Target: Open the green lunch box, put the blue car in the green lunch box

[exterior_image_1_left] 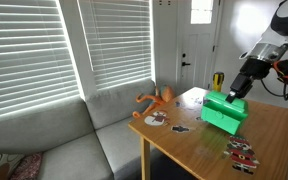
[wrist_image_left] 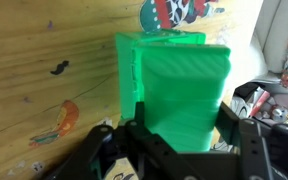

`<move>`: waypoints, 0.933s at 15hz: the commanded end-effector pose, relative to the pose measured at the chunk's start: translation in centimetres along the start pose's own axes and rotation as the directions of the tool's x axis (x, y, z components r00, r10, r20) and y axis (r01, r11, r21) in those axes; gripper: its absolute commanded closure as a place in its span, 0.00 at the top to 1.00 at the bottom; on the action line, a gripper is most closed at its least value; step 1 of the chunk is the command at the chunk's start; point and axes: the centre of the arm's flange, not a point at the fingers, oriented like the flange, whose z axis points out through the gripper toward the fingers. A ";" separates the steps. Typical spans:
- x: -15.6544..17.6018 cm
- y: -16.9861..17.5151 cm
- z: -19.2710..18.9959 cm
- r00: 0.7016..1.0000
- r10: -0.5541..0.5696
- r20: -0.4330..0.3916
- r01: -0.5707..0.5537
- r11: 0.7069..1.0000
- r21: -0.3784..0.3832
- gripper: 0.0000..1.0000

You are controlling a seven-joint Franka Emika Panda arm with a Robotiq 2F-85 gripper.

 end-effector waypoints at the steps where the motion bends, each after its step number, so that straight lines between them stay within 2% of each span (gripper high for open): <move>1: 0.0 0.0 0.1 1.000 0.002 0.001 -0.002 1.000 0.001 0.69; 4: 0.0 0.0 0.1 1.000 0.003 0.001 -0.003 1.000 0.001 0.69; 5: 0.1 0.1 0.0 1.000 0.013 0.001 -0.013 1.000 0.019 0.44; 10: 0.7 0.7 0.2 0.994 0.100 -0.032 -0.093 0.979 0.181 0.44; 14: 0.7 1.4 0.6 0.987 0.161 -0.002 -0.155 0.953 0.260 0.44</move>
